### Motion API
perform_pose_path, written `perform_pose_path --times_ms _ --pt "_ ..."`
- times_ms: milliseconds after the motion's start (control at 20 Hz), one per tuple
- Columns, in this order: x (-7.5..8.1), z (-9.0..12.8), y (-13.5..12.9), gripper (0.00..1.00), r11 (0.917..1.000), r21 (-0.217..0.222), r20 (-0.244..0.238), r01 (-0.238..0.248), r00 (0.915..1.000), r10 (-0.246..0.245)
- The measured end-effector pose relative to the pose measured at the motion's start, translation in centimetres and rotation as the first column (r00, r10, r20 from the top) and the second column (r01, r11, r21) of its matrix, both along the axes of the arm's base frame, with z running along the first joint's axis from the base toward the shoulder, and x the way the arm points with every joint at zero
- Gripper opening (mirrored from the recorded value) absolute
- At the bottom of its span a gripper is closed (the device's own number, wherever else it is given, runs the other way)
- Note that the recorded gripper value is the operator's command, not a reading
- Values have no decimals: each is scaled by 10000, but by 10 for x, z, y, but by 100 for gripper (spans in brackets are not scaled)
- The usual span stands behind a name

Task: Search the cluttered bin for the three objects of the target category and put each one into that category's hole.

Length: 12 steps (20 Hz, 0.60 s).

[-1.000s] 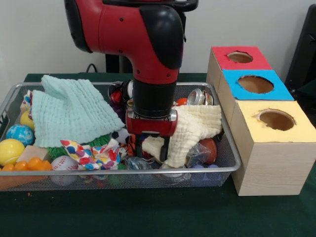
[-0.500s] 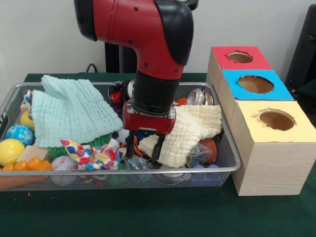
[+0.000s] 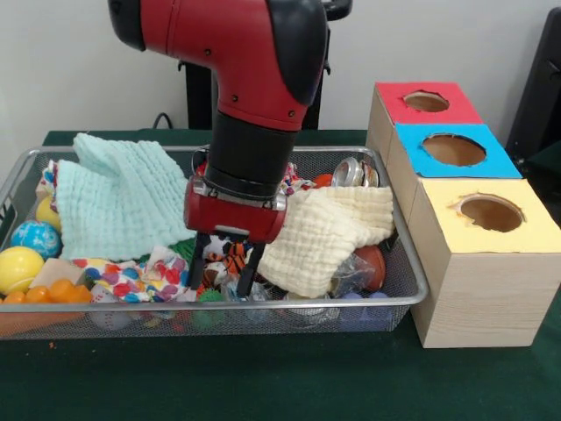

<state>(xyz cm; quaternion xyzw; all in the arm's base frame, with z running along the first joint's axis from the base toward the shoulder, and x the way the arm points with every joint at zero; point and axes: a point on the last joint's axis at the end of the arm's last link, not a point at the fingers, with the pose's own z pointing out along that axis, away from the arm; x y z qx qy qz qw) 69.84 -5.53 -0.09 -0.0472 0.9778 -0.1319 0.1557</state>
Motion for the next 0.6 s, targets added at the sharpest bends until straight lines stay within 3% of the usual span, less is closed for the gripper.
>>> perform_pose_path --times_ms 200,350,400,500,600 --pt "-1 -17 -15 100 9995 286 626 120 9979 -138" --pt "-7 -35 -29 100 9947 859 587 561 9964 -613" --pt "-11 -50 -40 100 9865 1324 449 967 9936 -1034" --pt "-14 -59 -45 100 9799 1584 332 1209 9913 -1276" --pt "-17 -73 -53 100 9654 2020 124 1649 9852 -1708"
